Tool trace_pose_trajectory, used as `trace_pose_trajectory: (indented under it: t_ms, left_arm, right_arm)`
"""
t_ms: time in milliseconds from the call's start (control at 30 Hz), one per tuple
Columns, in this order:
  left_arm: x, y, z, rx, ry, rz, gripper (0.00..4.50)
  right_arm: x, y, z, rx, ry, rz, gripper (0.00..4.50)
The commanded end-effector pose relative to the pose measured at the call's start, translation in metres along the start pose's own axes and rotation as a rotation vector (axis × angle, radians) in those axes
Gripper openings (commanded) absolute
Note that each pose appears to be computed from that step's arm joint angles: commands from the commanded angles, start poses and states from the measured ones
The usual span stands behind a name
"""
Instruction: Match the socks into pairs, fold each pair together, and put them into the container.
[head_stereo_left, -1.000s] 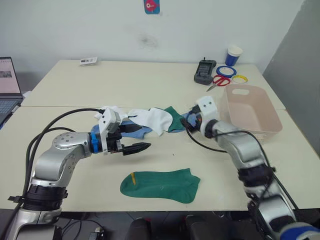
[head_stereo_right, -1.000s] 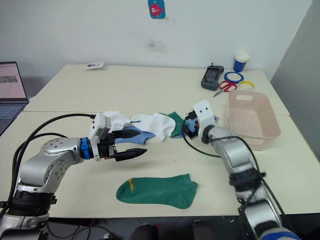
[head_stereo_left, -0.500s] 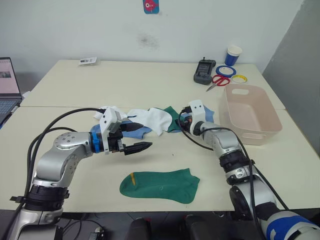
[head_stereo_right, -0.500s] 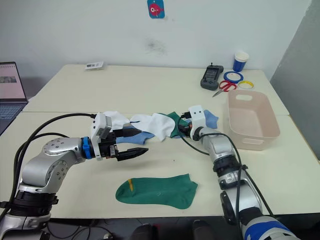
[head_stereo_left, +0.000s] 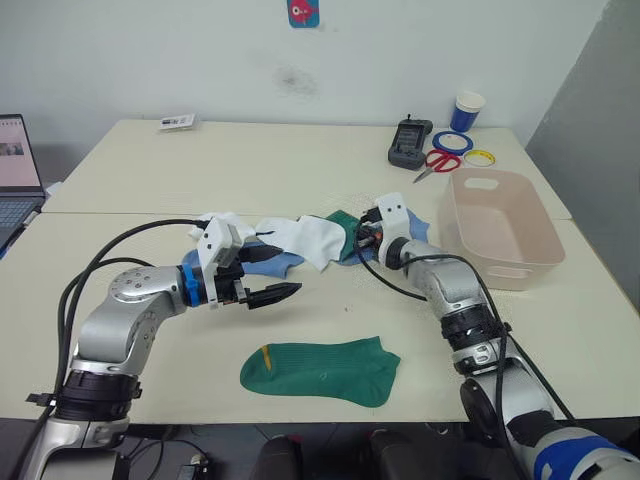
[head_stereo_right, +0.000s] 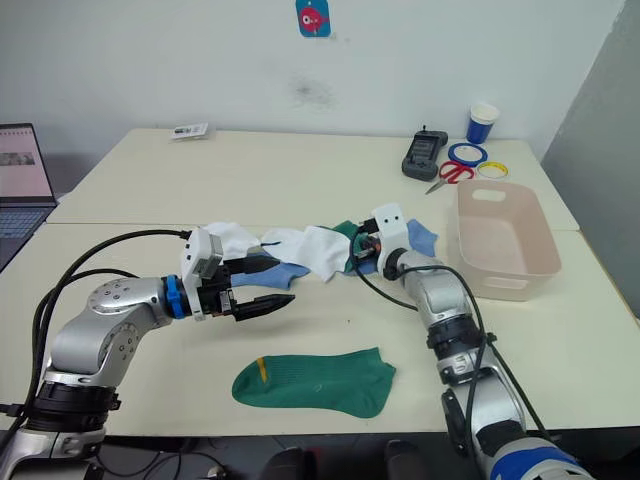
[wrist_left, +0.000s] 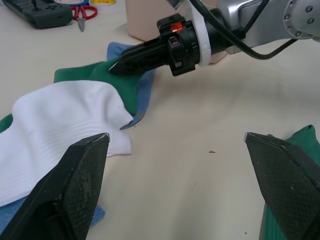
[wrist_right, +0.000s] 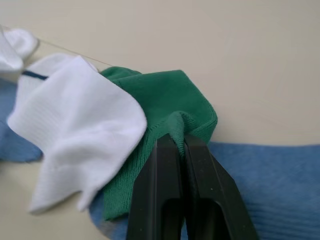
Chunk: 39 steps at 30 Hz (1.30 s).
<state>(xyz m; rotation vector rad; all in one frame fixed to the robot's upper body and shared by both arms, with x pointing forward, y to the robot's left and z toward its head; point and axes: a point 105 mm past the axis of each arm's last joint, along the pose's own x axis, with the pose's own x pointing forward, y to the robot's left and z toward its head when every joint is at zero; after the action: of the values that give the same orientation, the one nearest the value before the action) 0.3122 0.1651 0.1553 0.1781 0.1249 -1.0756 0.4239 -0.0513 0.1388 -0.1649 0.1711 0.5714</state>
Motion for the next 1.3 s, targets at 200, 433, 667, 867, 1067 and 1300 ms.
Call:
trace_pose_trajectory:
  t_ms: [200,433,667,867,1067,1300]
  left_arm:
    - [-0.001,0.002,0.009,0.056,-0.028,0.01,4.5]
    - [-0.005,0.007,0.01,0.064,-0.02,0.027,4.5]
    - [-0.017,0.014,0.007,0.087,0.031,0.039,4.5]
    - [-0.035,0.019,0.0,0.088,0.093,0.061,4.5]
    - [-0.055,0.018,-0.02,0.127,0.194,0.021,4.5]
    - [-0.046,0.008,-0.026,0.152,0.183,-0.028,4.5]
  right_arm:
    - [-0.023,-0.016,0.08,-0.306,-0.2,-0.018,0.03]
    - [-0.058,0.012,0.116,-0.364,-0.297,0.136,0.03]
    - [-0.093,0.066,0.124,-0.308,-0.351,0.392,0.03]
    - [-0.11,0.097,0.127,-0.27,-0.4,0.525,0.03]
    - [-0.095,0.09,0.082,-0.274,-0.254,0.511,0.03]
    - [-0.097,0.044,-0.005,-0.243,0.066,0.386,0.03]
